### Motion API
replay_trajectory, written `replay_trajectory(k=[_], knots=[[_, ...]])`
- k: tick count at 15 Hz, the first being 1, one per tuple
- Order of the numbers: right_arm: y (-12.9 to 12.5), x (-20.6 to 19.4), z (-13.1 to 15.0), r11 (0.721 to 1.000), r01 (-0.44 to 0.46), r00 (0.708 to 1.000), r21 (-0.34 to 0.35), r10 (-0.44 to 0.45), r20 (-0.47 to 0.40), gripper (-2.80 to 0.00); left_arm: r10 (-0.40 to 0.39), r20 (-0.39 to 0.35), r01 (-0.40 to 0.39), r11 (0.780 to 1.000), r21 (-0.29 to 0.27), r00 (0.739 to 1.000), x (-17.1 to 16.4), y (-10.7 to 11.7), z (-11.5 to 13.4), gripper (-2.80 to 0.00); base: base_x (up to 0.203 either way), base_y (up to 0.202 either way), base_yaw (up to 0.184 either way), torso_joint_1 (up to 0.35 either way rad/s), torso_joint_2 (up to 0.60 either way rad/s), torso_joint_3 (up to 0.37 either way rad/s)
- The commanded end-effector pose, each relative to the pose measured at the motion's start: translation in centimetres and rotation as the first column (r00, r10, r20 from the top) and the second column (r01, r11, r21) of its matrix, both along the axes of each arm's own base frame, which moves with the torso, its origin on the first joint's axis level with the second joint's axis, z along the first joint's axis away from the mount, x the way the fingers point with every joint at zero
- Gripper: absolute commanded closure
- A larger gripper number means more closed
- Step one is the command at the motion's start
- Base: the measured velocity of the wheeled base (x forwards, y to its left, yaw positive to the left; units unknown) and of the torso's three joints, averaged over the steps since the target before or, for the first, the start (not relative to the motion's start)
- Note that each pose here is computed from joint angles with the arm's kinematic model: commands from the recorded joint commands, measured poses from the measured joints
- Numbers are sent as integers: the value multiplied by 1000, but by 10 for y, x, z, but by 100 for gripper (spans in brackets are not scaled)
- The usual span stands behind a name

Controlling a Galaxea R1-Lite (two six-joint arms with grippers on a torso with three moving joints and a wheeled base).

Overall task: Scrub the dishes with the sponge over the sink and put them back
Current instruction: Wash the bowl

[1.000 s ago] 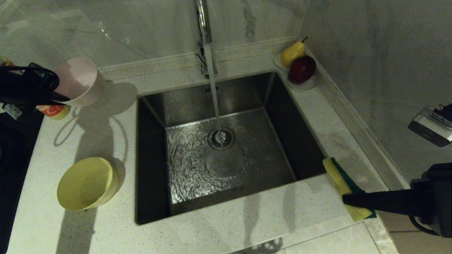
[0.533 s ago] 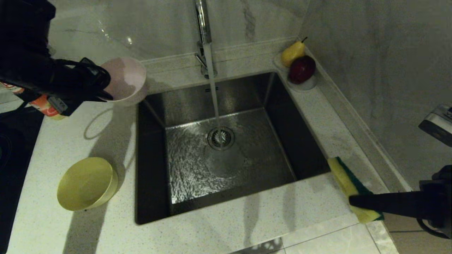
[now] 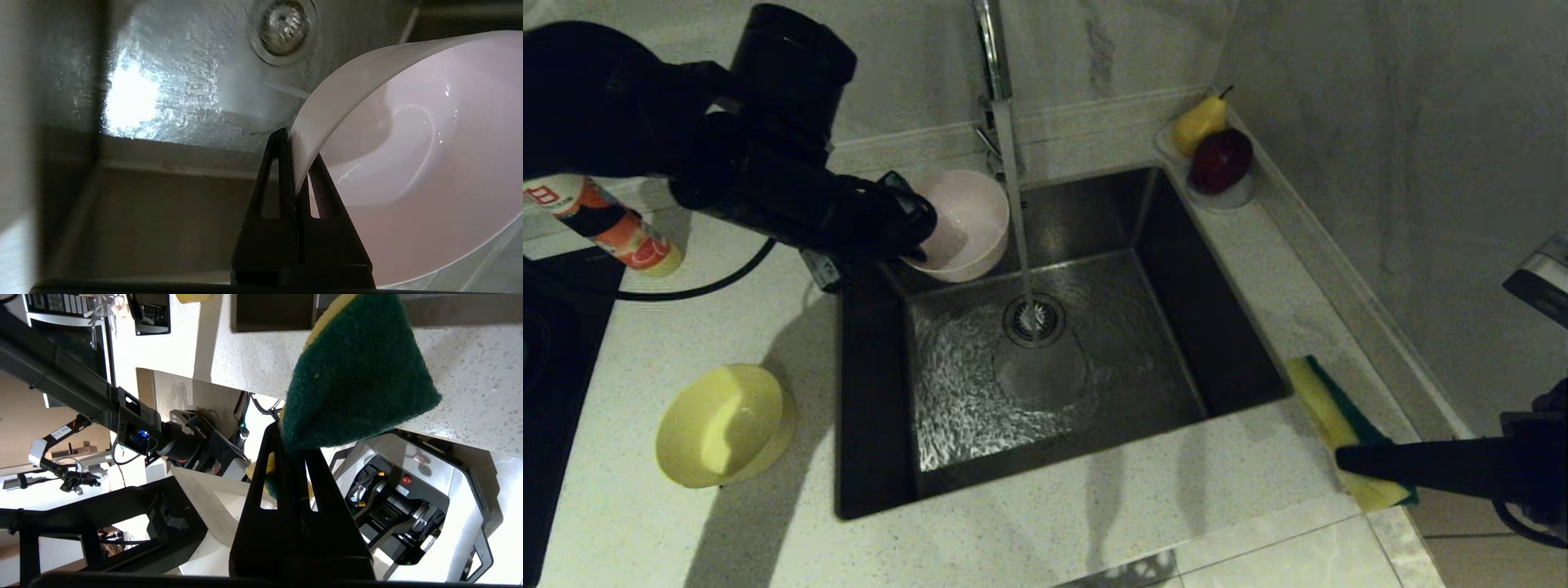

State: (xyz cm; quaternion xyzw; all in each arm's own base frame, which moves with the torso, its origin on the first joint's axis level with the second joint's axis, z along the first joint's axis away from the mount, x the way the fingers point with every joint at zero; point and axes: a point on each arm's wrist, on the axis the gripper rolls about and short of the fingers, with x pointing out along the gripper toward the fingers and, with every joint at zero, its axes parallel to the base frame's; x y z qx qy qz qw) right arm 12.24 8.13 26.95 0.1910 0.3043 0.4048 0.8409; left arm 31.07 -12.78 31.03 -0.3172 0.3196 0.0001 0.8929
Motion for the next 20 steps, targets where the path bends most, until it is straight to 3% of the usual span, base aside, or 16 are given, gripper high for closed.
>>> replay_trajectory(k=[1, 13, 20], knots=[[-1, -2, 0, 1000, -2, 1000, 3, 2, -1, 0, -22, -36, 23, 1000, 16, 999, 13, -20, -18, 0, 0, 0, 0, 0, 0, 0], [-4, -6, -3, 1000, 1, 1000, 2, -1, -3, 0, -37, -80, 38, 999, 6, 996, 23, -41, -38, 0, 0, 0, 0, 0, 0, 0], [-6, -10, -1, 1000, 2, 1000, 7, -2, 8, 0, -31, -78, 31, 999, 6, 996, 19, -45, -38, 0, 0, 0, 0, 0, 0, 0]])
